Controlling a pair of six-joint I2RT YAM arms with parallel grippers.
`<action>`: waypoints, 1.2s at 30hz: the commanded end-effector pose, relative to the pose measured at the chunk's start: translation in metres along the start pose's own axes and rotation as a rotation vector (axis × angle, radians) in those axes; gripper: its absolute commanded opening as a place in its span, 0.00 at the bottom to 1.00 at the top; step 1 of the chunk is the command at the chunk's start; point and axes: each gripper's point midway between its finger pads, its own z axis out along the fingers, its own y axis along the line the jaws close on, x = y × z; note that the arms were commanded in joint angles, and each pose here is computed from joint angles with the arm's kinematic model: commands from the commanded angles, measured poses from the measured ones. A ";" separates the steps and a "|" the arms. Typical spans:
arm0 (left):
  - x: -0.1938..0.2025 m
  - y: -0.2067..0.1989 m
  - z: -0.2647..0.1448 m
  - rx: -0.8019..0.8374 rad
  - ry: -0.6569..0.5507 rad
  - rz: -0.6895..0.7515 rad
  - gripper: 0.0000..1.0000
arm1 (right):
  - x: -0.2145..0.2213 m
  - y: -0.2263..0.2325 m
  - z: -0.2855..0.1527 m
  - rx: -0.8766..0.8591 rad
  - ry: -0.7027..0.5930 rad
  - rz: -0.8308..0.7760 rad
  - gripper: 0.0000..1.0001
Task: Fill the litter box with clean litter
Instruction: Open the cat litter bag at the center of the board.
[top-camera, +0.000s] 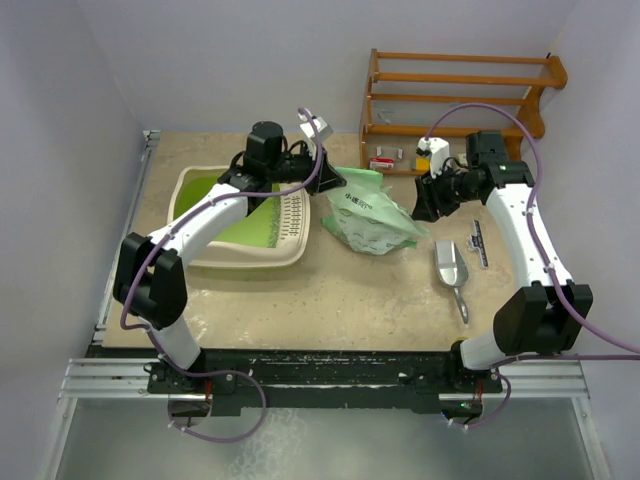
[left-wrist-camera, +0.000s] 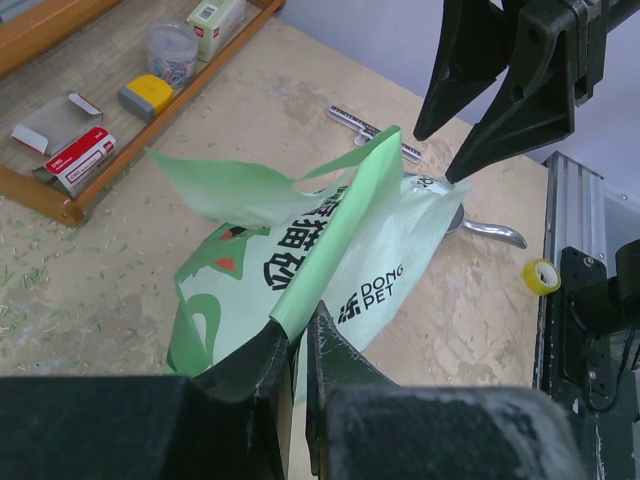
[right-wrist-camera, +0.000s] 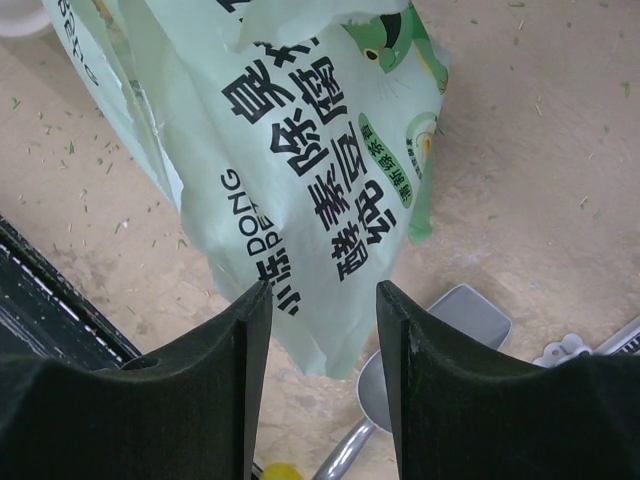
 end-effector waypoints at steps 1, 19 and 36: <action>-0.044 -0.029 -0.013 0.054 -0.109 0.093 0.03 | -0.003 0.010 -0.004 -0.002 0.001 -0.036 0.49; -0.047 -0.032 -0.024 0.012 -0.116 0.095 0.19 | 0.010 0.030 -0.010 0.000 0.044 -0.072 0.48; -0.024 -0.037 -0.010 0.038 -0.062 0.055 0.26 | 0.005 -0.014 0.028 0.142 0.024 -0.062 0.48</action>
